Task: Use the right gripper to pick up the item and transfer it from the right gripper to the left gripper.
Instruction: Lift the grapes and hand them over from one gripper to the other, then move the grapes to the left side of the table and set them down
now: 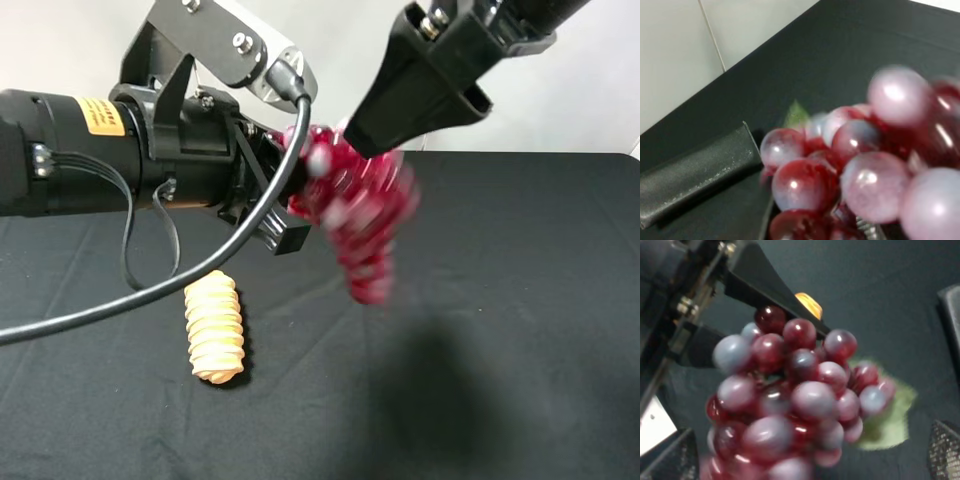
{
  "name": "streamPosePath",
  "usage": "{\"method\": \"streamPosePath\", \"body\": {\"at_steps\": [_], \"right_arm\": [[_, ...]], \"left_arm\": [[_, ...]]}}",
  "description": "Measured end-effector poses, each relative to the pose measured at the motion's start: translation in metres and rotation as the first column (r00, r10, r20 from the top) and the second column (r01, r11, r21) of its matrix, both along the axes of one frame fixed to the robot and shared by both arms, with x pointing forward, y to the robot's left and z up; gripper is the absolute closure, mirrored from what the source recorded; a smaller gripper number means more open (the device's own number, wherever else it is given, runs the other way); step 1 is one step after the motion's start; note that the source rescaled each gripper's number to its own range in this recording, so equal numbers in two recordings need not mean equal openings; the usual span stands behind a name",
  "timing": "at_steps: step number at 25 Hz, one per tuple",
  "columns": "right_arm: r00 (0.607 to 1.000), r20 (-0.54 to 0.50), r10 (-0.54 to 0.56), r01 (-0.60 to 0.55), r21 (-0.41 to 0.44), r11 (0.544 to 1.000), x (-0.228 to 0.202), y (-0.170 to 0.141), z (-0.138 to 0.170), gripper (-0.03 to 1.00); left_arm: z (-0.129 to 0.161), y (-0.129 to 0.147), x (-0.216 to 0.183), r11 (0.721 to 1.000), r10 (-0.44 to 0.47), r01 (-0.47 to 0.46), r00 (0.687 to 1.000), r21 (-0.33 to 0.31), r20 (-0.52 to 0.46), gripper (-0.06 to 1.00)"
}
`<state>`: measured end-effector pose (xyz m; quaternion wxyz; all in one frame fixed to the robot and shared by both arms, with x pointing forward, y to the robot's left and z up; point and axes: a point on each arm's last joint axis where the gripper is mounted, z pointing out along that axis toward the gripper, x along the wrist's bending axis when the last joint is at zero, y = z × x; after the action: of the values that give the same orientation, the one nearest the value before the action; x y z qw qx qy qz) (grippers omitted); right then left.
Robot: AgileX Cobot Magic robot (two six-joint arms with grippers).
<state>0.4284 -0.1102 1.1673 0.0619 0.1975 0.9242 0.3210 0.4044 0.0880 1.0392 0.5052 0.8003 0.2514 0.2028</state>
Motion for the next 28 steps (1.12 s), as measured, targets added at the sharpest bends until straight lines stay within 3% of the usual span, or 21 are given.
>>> {"method": "streamPosePath", "body": {"at_steps": [6, 16, 22, 28], "right_arm": [[0.999, -0.048, -0.001, -0.002, -0.072, 0.997, -0.004, -0.005, -0.004, -0.03], [0.986, -0.076, -0.150, 0.144, -0.085, 0.986, -0.005, -0.014, -0.001, -0.03], [0.968, -0.011, -0.252, 0.251, -0.016, 0.968, -0.026, -0.038, 0.026, -0.03], [0.945, -0.022, -0.325, 0.326, 0.058, 0.944, -0.055, -0.063, 0.034, -0.03]], "left_arm": [[0.000, 0.000, 0.000, 1.000, 0.000, 0.000, 1.000, 0.001, 0.000, 0.91], [-0.002, -0.001, 0.001, 1.000, 0.000, 0.000, 1.000, 0.007, -0.005, 0.93], [-0.002, -0.001, 0.001, 1.000, 0.000, 0.000, 1.000, 0.007, -0.005, 0.93], [-0.002, -0.001, 0.001, 1.000, 0.000, 0.000, 1.000, 0.007, -0.005, 0.93]]}}
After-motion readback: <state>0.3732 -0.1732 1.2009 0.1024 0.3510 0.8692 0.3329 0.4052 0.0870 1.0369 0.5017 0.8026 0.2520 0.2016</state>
